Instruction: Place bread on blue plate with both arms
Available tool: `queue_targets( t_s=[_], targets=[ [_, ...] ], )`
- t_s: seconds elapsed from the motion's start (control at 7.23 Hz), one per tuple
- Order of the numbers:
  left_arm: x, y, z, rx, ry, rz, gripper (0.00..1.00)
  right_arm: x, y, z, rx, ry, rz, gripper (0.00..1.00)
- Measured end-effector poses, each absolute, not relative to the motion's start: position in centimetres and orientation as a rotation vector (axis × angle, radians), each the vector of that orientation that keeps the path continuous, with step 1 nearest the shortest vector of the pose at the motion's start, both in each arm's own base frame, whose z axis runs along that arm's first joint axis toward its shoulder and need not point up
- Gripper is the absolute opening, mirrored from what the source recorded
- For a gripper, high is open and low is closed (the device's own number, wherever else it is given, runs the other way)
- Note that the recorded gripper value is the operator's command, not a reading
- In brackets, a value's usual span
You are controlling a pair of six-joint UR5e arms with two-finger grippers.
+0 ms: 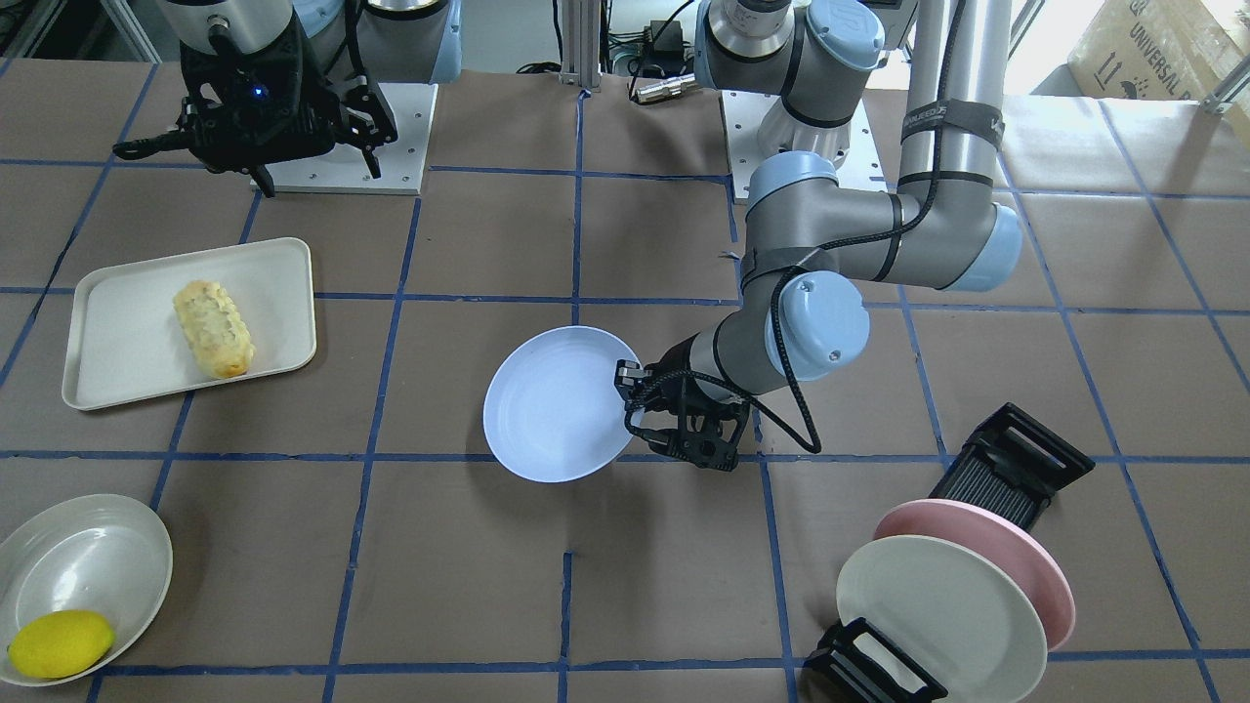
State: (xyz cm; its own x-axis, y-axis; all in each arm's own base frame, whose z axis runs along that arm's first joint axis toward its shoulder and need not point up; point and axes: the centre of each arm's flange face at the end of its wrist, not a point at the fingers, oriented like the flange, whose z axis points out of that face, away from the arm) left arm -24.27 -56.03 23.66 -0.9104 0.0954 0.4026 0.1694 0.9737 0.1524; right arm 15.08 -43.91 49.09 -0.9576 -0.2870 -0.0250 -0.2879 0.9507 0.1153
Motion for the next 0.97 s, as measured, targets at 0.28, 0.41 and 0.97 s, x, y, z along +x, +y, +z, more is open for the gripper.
queue_targets(
  t_s=[0.28, 0.41, 0.97],
  targets=[
    [-25.3, -56.5, 21.8, -0.218, -2.723, -0.239, 0.99, 11.5, -44.1, 47.2, -0.589, 3.064, 0.227, 0.99],
    [-25.3, -56.7, 21.3, -0.22, -2.727, -0.235, 1.0, 7.2, -44.7, 45.4, -0.643, 3.039, 0.245, 1.0],
    [-22.8, -57.9, 23.5, -0.224, -2.892, -0.168, 1.0, -5.7, -42.6, 32.2, -0.903, 2.994, 0.104, 0.99]
  ],
)
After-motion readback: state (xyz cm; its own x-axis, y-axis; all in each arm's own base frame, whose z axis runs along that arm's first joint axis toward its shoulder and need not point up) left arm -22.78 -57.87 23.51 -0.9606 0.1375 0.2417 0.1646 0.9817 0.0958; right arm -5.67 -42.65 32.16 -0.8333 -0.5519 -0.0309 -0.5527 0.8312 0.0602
